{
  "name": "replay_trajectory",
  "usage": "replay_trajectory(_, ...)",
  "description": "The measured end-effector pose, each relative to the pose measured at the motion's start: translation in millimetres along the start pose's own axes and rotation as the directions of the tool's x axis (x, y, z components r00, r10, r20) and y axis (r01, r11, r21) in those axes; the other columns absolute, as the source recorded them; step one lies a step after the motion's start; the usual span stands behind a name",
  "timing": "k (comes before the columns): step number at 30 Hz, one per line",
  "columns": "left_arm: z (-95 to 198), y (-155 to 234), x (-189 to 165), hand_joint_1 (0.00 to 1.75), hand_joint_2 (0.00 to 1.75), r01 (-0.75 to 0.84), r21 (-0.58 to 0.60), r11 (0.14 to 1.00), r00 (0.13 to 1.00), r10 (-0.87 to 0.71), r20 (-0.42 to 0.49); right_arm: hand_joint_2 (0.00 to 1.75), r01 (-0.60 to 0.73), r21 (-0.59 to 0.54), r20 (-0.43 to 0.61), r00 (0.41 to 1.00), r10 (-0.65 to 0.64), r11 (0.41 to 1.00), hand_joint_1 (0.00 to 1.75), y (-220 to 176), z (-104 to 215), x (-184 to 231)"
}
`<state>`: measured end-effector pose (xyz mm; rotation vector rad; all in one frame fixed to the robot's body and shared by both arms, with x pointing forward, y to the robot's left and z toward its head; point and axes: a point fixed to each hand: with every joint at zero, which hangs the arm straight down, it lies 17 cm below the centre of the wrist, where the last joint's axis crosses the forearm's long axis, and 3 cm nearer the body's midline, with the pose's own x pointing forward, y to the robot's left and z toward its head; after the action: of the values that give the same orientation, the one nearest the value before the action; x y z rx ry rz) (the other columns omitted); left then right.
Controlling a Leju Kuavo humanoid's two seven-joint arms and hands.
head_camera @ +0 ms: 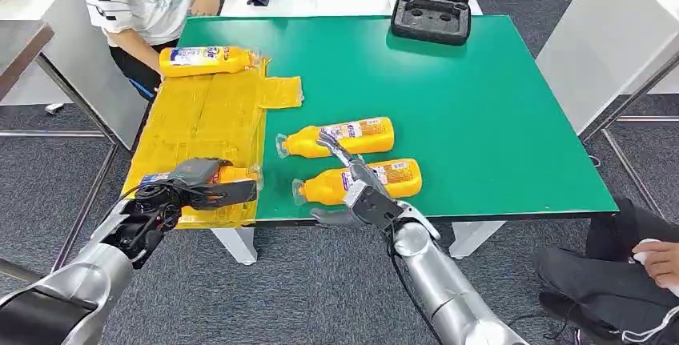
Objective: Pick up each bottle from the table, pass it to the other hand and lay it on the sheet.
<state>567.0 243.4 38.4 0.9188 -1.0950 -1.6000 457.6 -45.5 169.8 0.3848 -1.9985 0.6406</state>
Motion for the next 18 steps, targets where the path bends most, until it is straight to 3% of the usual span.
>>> replay_trajectory(5,0.1,-0.8,-0.6,0.38,1.75,-0.001,-0.002,1.0,1.0,0.001,-0.001,1.75,0.001,-0.001,-0.006,1.0,-0.001,1.0,0.0,0.8,0.9,-2.2)
replay_trajectory(9,0.2,-1.2,-0.8,0.0,1.75,-0.002,-0.003,1.0,1.0,0.002,-0.002,1.75,0.002,0.002,-0.009,1.0,-0.002,1.0,0.0,2.1,1.4,-3.2)
replay_trajectory(18,0.2,1.0,-2.9,0.0,1.75,-0.011,0.012,1.0,1.0,0.011,-0.01,1.75,0.0,0.008,-0.012,1.0,0.0,1.0,0.0,4.4,1.9,-4.1)
